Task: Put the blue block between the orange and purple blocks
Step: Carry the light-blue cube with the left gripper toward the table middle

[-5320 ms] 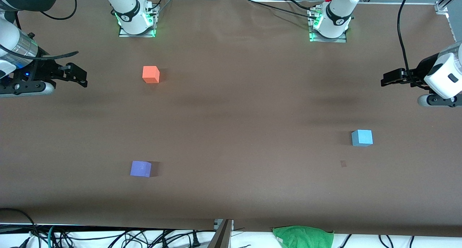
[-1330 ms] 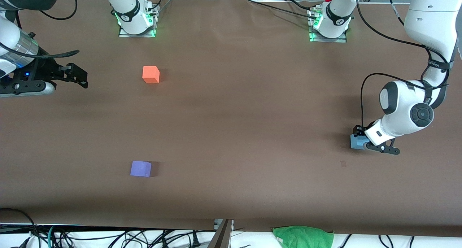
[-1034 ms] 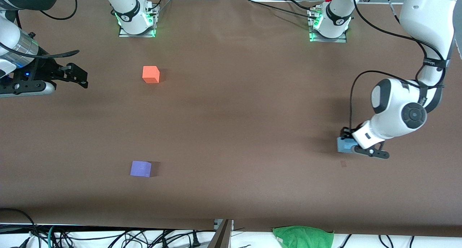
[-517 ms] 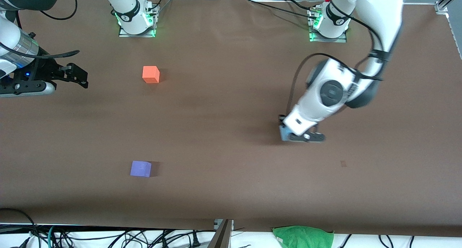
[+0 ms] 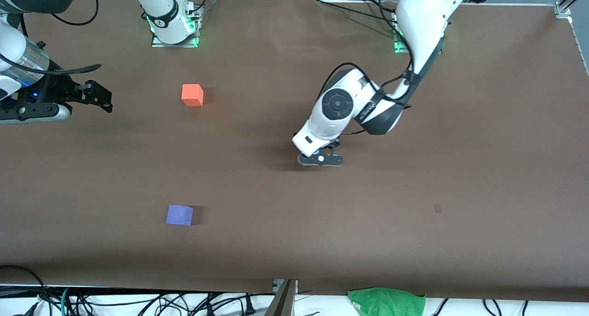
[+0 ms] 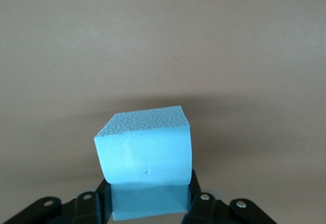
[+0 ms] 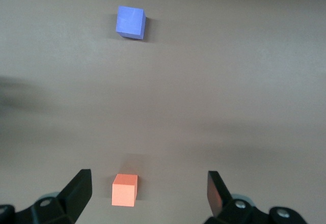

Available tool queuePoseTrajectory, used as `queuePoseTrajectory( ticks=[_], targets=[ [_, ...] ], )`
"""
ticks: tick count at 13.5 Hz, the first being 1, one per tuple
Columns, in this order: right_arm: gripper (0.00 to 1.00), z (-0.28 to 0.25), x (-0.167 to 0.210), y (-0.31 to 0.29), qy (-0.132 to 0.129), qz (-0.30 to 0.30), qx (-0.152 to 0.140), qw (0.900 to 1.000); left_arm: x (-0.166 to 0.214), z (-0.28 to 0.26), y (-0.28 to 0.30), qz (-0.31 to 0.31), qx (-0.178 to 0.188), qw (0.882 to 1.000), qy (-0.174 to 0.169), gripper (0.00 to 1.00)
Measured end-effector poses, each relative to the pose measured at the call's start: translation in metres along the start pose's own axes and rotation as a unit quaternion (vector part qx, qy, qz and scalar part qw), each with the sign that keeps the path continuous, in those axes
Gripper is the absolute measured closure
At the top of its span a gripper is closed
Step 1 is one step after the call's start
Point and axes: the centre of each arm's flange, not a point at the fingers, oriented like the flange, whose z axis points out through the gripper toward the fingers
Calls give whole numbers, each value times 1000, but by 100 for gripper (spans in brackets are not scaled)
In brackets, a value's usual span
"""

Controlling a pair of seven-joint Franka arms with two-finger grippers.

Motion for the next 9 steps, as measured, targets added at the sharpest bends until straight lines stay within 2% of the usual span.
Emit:
queuePoseTrajectory(
  ticks=[6, 9],
  targets=[
    [0, 0, 0, 0, 0, 0, 0, 1000, -31, 48, 61, -42, 3, 999, -14, 44],
    [0, 1, 0, 0, -1, 0, 0, 1000, -35, 79, 68, -50, 20, 999, 3, 44]
  ],
)
